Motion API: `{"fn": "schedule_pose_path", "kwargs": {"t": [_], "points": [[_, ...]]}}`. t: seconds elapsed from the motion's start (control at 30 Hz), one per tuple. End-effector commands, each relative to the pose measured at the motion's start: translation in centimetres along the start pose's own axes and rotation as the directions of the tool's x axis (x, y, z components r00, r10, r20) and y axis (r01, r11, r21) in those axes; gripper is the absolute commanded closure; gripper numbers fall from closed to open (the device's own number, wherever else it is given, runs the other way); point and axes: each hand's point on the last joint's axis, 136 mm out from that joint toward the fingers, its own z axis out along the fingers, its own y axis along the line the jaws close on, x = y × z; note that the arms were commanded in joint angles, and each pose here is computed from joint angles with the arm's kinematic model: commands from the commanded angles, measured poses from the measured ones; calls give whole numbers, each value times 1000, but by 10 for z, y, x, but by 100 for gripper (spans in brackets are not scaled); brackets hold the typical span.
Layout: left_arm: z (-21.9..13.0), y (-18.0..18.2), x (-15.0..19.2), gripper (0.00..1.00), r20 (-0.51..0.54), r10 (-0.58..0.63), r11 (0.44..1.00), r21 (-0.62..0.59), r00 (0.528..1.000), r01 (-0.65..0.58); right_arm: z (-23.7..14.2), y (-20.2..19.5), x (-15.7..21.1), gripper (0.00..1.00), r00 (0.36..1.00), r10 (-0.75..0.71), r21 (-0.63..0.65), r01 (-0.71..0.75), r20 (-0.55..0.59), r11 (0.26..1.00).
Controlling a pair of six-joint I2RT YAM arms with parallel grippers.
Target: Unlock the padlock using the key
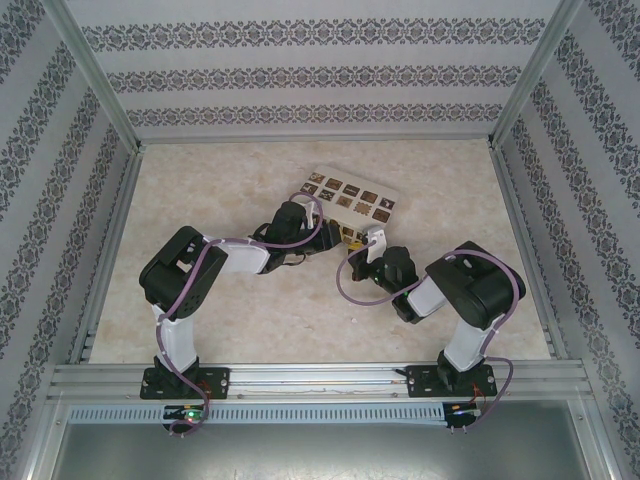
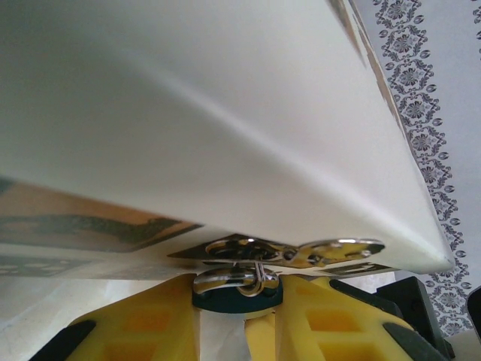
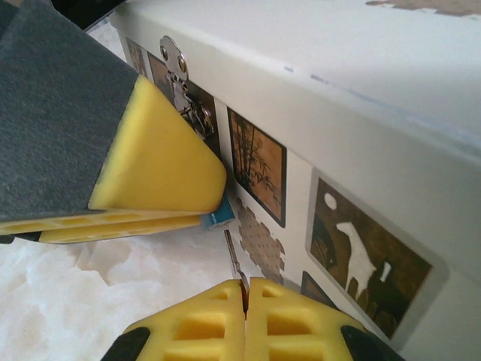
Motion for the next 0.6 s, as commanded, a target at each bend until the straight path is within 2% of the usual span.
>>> {"fn": "schedule_pose_path", "kwargs": {"t": [0.0, 0.57], "points": [[-6, -36, -13, 74, 24, 31, 996, 80, 999, -33, 4, 1, -18, 100, 998, 6, -23, -5, 64, 1000], [-5, -35, -12, 74, 20, 27, 997, 75, 999, -29, 1, 4, -22, 100, 996, 21, -49, -16, 92, 999]]}}
